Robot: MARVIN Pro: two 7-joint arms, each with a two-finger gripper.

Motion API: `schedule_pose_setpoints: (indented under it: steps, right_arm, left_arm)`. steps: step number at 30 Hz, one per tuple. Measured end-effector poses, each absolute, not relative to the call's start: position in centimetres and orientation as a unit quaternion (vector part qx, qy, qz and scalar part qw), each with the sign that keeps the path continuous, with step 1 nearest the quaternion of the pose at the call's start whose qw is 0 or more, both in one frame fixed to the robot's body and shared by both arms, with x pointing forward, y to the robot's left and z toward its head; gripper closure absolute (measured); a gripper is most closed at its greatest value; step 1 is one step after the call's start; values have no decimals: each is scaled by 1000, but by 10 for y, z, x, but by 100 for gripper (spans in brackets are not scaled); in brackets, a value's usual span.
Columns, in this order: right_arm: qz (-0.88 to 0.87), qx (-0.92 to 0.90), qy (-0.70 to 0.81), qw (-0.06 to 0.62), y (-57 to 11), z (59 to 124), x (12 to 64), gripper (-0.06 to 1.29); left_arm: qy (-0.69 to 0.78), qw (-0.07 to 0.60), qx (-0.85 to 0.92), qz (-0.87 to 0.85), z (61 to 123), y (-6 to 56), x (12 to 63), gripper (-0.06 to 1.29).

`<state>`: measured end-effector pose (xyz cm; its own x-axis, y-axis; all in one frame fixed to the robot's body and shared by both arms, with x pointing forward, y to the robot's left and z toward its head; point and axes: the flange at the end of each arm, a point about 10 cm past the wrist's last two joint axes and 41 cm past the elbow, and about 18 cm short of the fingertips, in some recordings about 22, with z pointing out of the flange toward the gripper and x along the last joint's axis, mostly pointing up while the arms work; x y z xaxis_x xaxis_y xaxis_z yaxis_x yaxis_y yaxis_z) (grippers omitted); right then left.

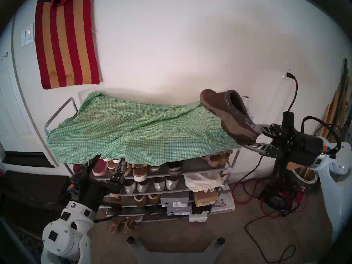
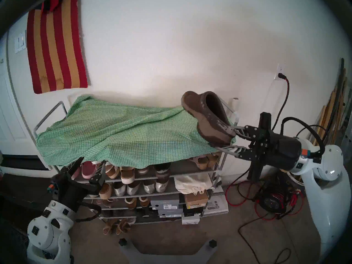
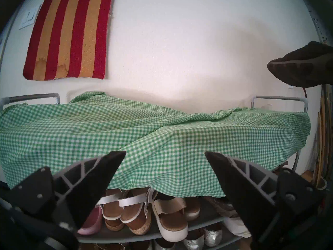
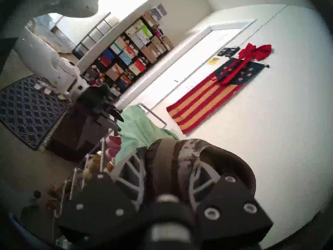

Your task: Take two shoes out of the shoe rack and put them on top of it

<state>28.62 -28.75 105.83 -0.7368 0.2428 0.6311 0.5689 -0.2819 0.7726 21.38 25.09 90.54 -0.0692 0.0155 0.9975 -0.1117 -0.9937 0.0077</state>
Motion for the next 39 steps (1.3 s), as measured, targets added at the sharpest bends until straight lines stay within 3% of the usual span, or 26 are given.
schedule_pose_setpoints:
  steps: [19,39]
  right_arm:
    - [-748,-387,-537,41,-300,1048,350,91]
    - [-721,-407,-561,20,-269,1031,393,91]
  left_arm:
    - [-35,44,681,730,905,251,214,-3]
    - [-35,44,681,730,905,251,214,-3]
